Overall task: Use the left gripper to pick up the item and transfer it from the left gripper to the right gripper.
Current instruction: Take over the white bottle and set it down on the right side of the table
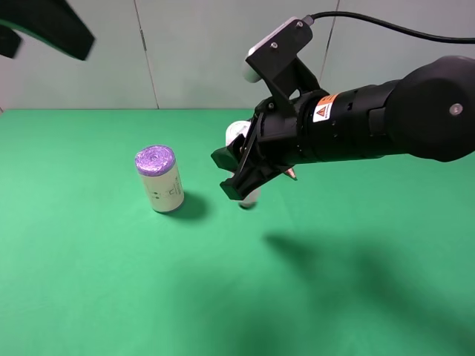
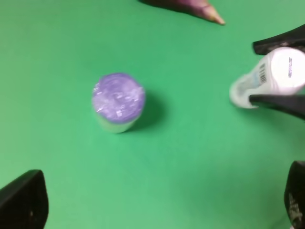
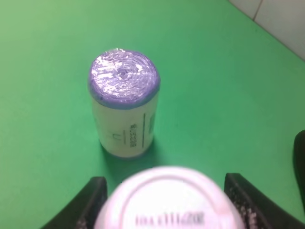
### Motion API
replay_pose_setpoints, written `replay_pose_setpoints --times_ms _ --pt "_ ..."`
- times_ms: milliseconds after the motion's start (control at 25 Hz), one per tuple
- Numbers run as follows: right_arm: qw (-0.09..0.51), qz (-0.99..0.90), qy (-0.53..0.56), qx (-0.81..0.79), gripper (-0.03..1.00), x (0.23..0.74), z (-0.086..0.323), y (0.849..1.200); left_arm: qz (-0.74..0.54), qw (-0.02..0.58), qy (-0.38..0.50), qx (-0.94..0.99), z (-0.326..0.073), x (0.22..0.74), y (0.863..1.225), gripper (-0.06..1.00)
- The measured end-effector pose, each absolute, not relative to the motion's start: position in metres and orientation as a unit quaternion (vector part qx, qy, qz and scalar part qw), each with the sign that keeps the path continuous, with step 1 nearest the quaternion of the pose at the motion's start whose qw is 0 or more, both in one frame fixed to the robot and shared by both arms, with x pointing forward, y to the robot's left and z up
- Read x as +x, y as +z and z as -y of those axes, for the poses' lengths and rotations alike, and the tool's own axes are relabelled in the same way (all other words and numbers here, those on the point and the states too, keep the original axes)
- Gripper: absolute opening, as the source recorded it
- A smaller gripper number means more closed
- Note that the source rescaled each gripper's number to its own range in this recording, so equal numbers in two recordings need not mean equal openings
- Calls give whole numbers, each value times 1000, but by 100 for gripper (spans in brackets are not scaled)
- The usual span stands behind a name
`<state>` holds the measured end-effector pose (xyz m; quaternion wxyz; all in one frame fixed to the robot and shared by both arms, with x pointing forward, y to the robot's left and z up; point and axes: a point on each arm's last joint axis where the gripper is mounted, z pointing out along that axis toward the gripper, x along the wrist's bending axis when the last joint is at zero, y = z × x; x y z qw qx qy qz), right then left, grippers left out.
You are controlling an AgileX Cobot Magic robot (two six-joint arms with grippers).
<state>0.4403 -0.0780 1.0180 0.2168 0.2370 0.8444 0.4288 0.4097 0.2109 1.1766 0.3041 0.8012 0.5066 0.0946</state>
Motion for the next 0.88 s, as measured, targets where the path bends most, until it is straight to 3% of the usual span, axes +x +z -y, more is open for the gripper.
replay_pose_setpoints --times_ms 400,880 --pt "210 -848 424 239 4 439 78 1017 -538 322 164 761 -250 347 1204 100" --pt "209 -848 424 240 4 439 78 1017 -543 391 241 703 -286 283 1222 100"
